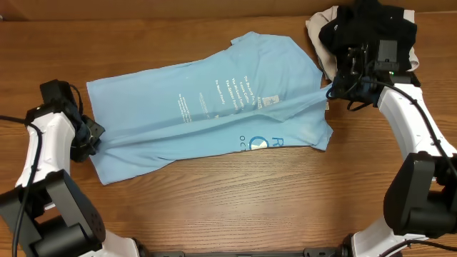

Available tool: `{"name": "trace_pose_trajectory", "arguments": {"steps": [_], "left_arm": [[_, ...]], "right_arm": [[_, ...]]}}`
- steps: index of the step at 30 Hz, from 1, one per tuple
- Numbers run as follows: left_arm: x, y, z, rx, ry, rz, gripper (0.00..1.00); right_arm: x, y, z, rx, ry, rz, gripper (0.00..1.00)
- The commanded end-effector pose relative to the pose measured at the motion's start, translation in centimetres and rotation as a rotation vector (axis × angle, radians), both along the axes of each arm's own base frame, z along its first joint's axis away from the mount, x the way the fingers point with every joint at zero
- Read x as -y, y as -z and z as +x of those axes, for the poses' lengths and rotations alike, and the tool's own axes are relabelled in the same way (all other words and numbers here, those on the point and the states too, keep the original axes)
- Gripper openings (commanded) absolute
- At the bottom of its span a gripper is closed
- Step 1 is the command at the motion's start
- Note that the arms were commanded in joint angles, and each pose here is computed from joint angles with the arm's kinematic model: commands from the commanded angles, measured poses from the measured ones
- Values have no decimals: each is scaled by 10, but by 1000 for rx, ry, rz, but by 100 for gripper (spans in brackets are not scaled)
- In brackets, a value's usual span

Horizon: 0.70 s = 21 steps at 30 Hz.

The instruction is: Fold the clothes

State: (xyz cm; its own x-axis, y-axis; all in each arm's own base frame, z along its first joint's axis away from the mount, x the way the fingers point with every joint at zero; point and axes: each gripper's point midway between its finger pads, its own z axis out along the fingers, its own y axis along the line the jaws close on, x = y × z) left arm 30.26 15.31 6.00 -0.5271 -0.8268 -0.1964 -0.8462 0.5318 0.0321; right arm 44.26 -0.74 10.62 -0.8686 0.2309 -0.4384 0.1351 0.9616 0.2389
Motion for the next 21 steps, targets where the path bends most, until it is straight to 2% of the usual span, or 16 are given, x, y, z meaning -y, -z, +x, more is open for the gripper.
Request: {"name": "trace_pose_trajectory", "arguments": {"steps": [1,7,8,9,11,12,13,14,15,18,21], "left_arm": [[0,12,-3,-47,22,12,4],[7,27,-2,-86,42,-6,4],[8,29,-2,-89,44,-7,4],[8,29,-1,-89,45,-7,6],[7,29,0,-86,45,-4,15],[6,28,1,-81,44,0,25],[4,27,2,-77,42,2,46],[3,25,4,-71,42,1,64],[2,21,5,-69,50,-6,73],[2,0,9,-77,98,-37,87],[3,-28,12,-83,123,-57,94]], "right_arm": [[2,-4,3,20,-7,-14,4],[2,-4,3,19,-9,-11,4],[2,-4,3,19,-8,-10,9],[2,-4,3,19,-9,-10,29],[2,-4,3,19,-8,-11,77],[2,-4,2,17,-8,-11,94],[2,-4,1,12,-8,-10,100],[2,-4,0,5,-8,-10,100],[1,-5,-2,-4,-8,-8,100],[1,-23,-8,-32,-8,-5,100],[-2,-54,-14,-27,-15,9,100]]}}
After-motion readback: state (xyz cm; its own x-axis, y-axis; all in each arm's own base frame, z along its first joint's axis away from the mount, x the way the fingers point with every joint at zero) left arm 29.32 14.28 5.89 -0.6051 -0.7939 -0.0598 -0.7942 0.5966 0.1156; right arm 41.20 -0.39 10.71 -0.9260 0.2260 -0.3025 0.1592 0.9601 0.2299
